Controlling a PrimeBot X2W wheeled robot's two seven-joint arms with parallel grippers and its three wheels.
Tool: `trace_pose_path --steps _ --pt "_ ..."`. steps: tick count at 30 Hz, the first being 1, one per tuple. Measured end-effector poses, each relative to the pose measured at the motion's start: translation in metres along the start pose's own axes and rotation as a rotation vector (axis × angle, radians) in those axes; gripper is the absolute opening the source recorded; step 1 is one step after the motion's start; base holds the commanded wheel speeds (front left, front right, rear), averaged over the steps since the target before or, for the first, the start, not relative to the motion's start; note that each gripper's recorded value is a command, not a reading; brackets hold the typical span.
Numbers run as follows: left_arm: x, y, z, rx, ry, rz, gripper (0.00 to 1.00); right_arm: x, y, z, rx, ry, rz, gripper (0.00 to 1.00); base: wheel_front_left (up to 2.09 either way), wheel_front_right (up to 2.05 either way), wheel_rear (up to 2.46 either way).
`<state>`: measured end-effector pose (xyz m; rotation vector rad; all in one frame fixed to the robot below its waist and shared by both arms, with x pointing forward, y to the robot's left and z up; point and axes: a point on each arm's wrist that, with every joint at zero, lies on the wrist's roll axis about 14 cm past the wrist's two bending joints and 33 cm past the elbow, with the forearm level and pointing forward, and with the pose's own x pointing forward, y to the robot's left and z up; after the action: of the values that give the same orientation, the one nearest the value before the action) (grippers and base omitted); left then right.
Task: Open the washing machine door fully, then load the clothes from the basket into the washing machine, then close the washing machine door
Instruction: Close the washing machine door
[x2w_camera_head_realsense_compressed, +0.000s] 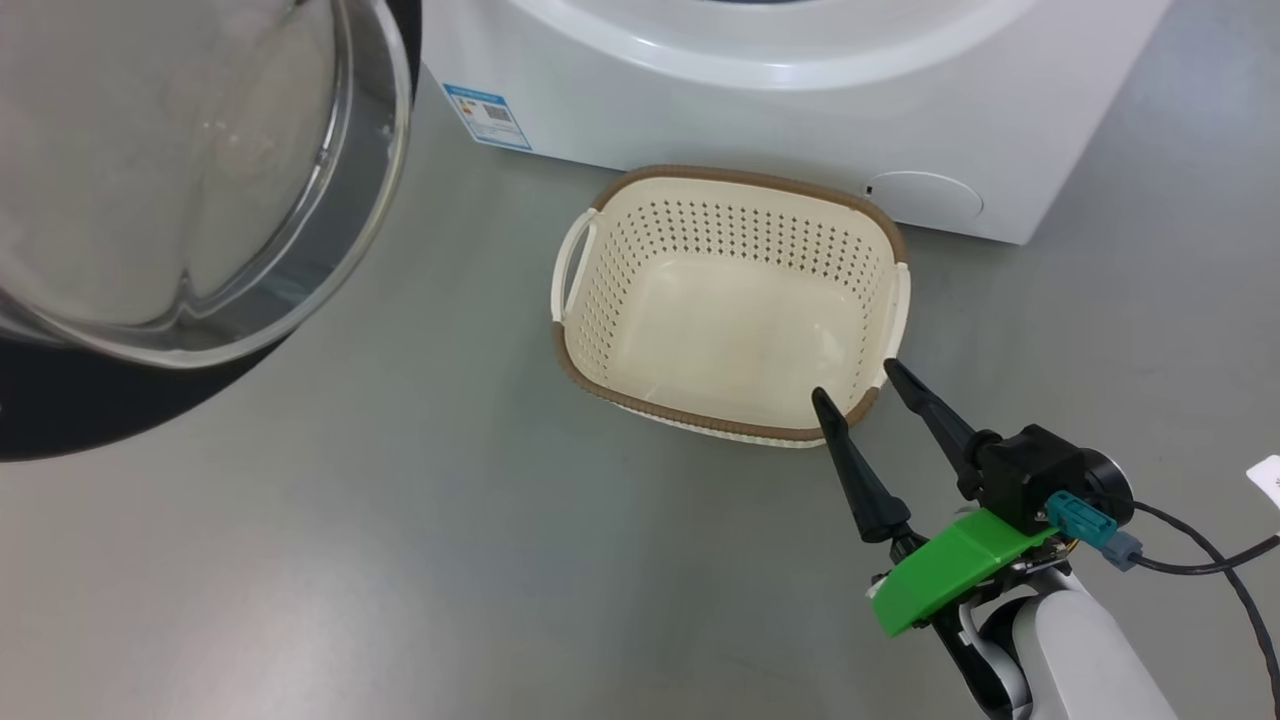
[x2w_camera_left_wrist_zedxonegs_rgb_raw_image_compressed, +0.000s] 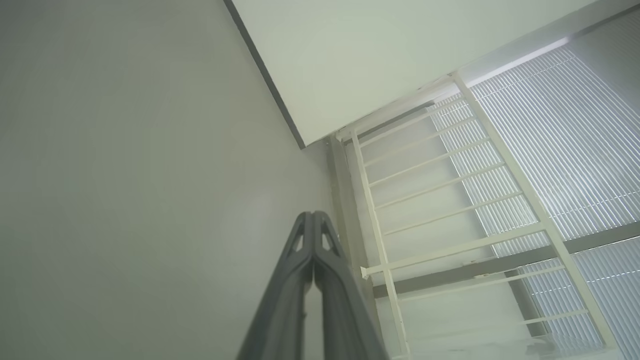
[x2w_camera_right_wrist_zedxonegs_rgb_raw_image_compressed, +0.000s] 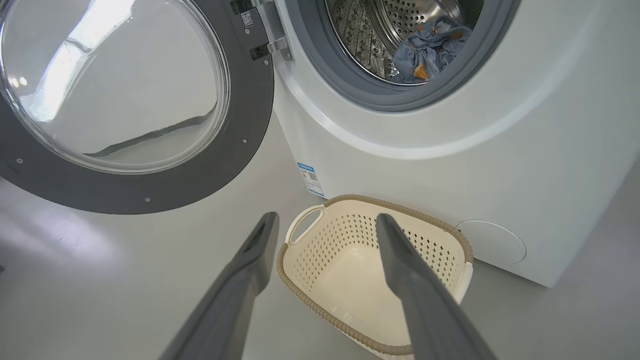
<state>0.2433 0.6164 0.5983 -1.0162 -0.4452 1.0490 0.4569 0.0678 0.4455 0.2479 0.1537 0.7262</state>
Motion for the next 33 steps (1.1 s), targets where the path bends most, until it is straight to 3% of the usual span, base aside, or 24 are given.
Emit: trace_pose_path --steps 5,17,33 --pt "0.006 0.003 -0.032 -0.058 0.101 0.028 0.00 -0.003 -0.008 -0.002 0.000 0.004 -0.020 1.00 0.00 0.00 0.00" --pt "0.003 -0.006 -0.090 -0.046 0.354 0.005 0.00 -0.006 -0.014 -0.001 -0.002 0.002 -0.038 1.00 0.00 0.00 0.00" --pt "-0.013 -0.026 -0.125 -0.085 0.578 -0.087 0.00 -0.008 -0.014 0.004 -0.013 -0.012 -0.042 1.00 0.00 0.00 0.00"
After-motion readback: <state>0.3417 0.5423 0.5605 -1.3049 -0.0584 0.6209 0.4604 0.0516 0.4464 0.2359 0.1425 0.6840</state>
